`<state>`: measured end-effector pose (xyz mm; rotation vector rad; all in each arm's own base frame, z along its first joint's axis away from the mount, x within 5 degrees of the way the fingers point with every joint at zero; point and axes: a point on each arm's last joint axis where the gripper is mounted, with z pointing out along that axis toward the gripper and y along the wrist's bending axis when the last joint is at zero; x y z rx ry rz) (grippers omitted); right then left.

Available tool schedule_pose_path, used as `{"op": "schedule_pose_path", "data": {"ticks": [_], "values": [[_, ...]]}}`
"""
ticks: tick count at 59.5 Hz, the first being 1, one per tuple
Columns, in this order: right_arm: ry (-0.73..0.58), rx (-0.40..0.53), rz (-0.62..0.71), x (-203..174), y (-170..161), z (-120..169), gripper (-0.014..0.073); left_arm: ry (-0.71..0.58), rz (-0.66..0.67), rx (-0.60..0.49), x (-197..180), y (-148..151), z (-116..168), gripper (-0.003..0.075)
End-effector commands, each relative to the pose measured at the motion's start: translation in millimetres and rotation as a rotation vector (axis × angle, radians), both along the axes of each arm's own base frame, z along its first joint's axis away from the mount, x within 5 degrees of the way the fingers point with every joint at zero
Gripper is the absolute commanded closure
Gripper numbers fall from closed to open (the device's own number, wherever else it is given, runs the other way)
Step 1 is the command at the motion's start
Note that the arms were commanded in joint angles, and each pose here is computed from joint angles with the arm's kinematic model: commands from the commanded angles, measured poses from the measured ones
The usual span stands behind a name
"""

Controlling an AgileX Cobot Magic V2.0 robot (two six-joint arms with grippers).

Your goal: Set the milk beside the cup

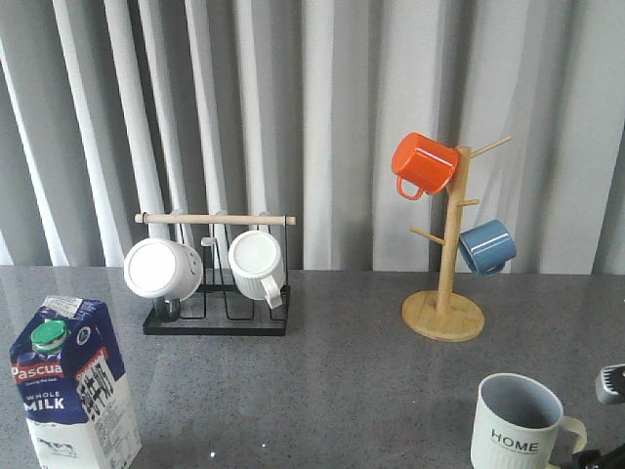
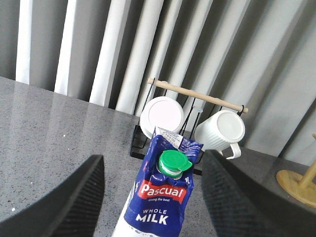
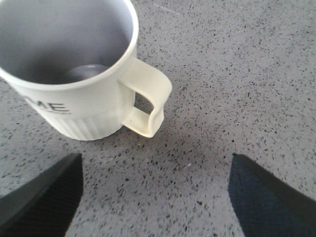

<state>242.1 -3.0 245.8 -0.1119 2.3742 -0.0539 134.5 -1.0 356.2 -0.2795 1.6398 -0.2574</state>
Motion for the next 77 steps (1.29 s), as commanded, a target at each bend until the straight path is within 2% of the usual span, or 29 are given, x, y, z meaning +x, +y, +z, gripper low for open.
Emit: {"op": "schedule_pose_path", "data": {"ticks": [1,11,25,30,36,46,47,56,65,71,77], "values": [[-0.126,-0.011,0.003,12,-1,13,0.0023,-0.097,-0.009,0.000,0,-1,18,0.0291],[-0.105,-0.023,0.014,18,-1,4,0.0036,-0.097,-0.009,0.000,0,-1,18,0.0291],[-0.149,-0.037,0.025,34,-1,-6,0.0037,-0.097,-0.009,0.000,0,-1,18,0.0291],[-0.176,-0.060,0.044,43,-1,-13,0.0068,-0.097,-0.009,0.000,0,-1,18,0.0291],[-0.170,-0.068,0.053,50,-1,-23,0.0198,-0.098,-0.009,0.000,0,-1,18,0.0291],[-0.205,-0.113,0.093,56,-1,-27,0.0600,-0.098,-0.009,0.000,0,-1,18,0.0291],[-0.210,-0.113,0.093,56,-1,-26,0.0613,-0.099,-0.009,0.000,0,-1,18,0.0291],[-0.256,-0.108,0.084,56,-1,-15,0.0605,-0.100,-0.009,0.000,0,-1,18,0.0291],[-0.322,-0.108,0.081,53,1,20,0.0606,-0.097,-0.009,0.000,0,-1,18,0.0291],[-0.360,-0.096,0.113,52,13,45,0.0606,-0.097,-0.009,0.000,0,-1,18,0.0291],[-0.398,-0.069,0.198,53,41,63,0.0606,-0.097,-0.009,0.000,0,-1,18,0.0291]]}}
